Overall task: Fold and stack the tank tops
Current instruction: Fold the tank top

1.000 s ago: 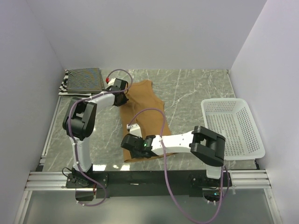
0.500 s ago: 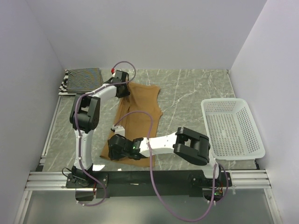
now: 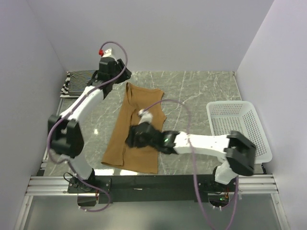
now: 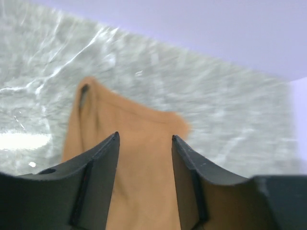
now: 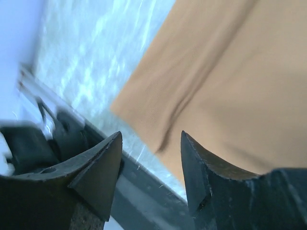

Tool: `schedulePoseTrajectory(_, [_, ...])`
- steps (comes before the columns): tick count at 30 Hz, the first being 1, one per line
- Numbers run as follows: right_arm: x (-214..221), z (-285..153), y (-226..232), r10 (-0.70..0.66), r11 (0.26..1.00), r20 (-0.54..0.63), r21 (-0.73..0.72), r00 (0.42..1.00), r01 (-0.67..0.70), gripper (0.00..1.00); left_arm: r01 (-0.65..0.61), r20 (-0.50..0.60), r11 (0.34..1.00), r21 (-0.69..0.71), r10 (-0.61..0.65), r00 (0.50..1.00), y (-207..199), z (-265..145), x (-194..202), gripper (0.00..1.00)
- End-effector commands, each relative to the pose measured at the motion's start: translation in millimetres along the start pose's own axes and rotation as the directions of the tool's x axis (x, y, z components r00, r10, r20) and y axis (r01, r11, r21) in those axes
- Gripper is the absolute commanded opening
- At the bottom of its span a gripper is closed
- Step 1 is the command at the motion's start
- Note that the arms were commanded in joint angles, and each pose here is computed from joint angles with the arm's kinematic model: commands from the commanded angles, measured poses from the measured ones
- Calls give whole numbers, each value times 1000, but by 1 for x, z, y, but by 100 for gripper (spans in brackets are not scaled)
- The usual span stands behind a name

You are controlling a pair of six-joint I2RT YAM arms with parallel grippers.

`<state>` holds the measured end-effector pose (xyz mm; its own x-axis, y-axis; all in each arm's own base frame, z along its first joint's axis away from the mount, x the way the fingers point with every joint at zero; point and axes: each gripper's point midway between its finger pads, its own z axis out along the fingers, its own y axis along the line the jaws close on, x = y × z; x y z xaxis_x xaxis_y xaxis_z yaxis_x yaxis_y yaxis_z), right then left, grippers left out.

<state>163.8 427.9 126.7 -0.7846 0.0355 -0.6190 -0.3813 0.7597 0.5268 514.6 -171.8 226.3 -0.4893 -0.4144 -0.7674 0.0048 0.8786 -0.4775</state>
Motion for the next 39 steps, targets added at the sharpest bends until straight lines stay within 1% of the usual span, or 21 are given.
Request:
schedulePoseTrajectory(1, [-51, -19, -94, 79, 974, 94, 205, 992, -97, 59, 77, 23, 994, 80, -79, 997, -23, -43, 4, 49])
schedulePoseTrajectory(3, [-58, -25, -130, 81, 954, 85, 282, 993, -102, 59, 113, -9, 989, 96, -113, 994, -29, -57, 26, 44])
schedulePoseTrajectory(4, [-61, -26, -145, 88, 945, 81, 308, 993, -109, 59, 125, -35, 988, 94, -123, 992, -23, -71, 48, 39])
schedulePoseTrajectory(5, [-72, -28, -168, 109, 925, 98, 354, 989, -137, 58, 137, -37, 981, 137, -133, 990, -35, -80, 58, 37])
schedulePoseTrajectory(6, [-76, -26, -182, 102, 914, 93, 385, 990, -131, 58, 142, -83, 983, 119, -133, 988, -24, -85, 90, 34])
schedulePoseTrajectory(7, [-80, -25, -191, 111, 909, 87, 393, 990, -137, 58, 150, -77, 976, 156, -140, 987, -32, -102, 94, 34])
schedulePoseTrajectory(8, [-89, -26, -212, 132, 890, 105, 425, 986, -165, 58, 148, -95, 966, 210, -130, 987, -48, -114, 111, 34])
schedulePoseTrajectory(9, [-97, -25, -219, 128, 886, 107, 435, 986, -162, 58, 147, -144, 969, 200, -120, 982, -40, -121, 140, 34])
schedulePoseTrajectory(10, [-95, -18, -230, 146, 878, 84, 447, 986, -168, 58, 145, -106, 967, 208, -125, 987, -43, -135, 140, 36])
schedulePoseTrajectory(11, [-103, -19, -245, 169, 864, 97, 464, 981, -195, 57, 139, -131, 959, 248, -109, 985, -56, -148, 158, 36])
schedulePoseTrajectory(13, [-110, -11, -257, 182, 858, 86, 472, 980, -201, 55, 141, -148, 956, 259, -105, 983, -51, -168, 183, 39])
schedulePoseTrajectory(14, [-112, -8, -260, 185, 860, 76, 470, 980, -199, 55, 145, -167, 948, 281, -101, 981, -57, -178, 198, 39])
schedulePoseTrajectory(15, [-123, -7, -263, 191, 857, 95, 469, 977, -213, 55, 140, -195, 950, 281, -86, 977, -52, -184, 214, 39])
schedulePoseTrajectory(20, [-126, 12, -270, 213, 850, 62, 481, 975, -216, 53, 116, -257, 944, 310, -34, 966, -60, -219, 260, 40])
schedulePoseTrajectory(26, [-122, 34, -270, 258, 854, 39, 458, 965, -247, 51, 40, -346, 962, 269, 58, 937, -53, -243, 318, 40])
schedulePoseTrajectory(28, [-116, 39, -275, 273, 846, 26, 470, 962, -253, 48, 9, -342, 968, 252, 81, 936, -53, -247, 328, 41])
schedulePoseTrajectory(32, [-108, 41, -283, 285, 829, 26, 496, 958, -260, 39, -71, -371, 966, 248, 162, 914, -55, -266, 356, 41])
schedulePoseTrajectory(34, [-106, 42, -284, 286, 827, 27, 498, 958, -261, 34, -117, -371, 966, 232, 199, 907, -55, -266, 367, 44])
schedulePoseTrajectory(35, [-106, 41, -287, 288, 819, 31, 511, 957, -262, 24, -131, -379, 964, 233, 214, 900, -56, -271, 374, 45])
schedulePoseTrajectory(38, [-111, 39, -289, 280, 811, 47, 522, 959, -263, 5, -192, -393, 950, 247, 279, 876, -61, -275, 395, 48])
schedulePoseTrajectory(39, [-113, 38, -290, 278, 810, 54, 523, 959, -264, 1, -221, -394, 946, 238, 302, 868, -63, -275, 401, 49])
